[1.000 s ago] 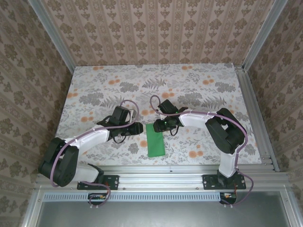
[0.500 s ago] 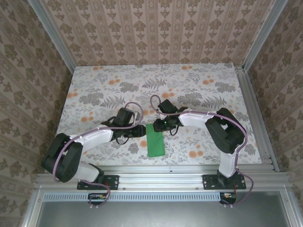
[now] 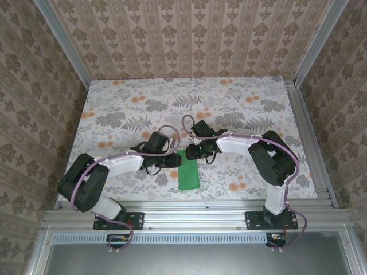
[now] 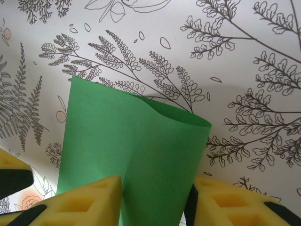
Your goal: Fold a paper plane with a square sheet of paper (pick it up from the middle)
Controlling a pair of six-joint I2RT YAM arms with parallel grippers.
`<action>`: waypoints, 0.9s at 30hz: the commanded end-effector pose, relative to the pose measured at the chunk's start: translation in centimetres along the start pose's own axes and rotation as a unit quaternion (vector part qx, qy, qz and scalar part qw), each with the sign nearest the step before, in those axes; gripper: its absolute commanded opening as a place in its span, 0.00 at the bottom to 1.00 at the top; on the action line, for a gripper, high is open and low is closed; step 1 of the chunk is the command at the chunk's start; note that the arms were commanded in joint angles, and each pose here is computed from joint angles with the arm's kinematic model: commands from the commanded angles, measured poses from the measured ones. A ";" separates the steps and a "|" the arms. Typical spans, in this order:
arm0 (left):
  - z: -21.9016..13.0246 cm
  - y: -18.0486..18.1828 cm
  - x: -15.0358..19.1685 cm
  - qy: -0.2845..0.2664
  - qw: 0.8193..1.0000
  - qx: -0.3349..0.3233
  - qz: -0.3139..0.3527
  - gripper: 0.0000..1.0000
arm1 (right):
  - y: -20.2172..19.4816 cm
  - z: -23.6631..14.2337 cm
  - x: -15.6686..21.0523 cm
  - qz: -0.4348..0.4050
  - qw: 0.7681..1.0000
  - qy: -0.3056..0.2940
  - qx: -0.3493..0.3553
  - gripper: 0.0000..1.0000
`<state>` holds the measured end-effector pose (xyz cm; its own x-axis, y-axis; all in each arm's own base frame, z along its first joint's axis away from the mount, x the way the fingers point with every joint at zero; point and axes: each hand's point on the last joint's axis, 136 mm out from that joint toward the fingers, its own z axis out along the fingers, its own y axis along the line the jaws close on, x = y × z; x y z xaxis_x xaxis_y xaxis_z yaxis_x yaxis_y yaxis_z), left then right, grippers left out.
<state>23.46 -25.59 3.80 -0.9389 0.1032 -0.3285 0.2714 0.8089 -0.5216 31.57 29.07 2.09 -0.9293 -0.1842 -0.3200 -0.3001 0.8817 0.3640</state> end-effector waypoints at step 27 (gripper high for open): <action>3.0 -0.7 0.5 0.029 0.999 0.013 0.010 0.28 | -2.3 1.8 2.4 0.028 0.998 0.044 0.022 0.41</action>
<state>24.00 -27.63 2.44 -0.9393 0.1356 -0.3150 0.2932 0.7940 -0.5325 31.71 28.89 2.00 -0.9352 -0.1735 -0.3086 -0.2883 0.8790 0.3797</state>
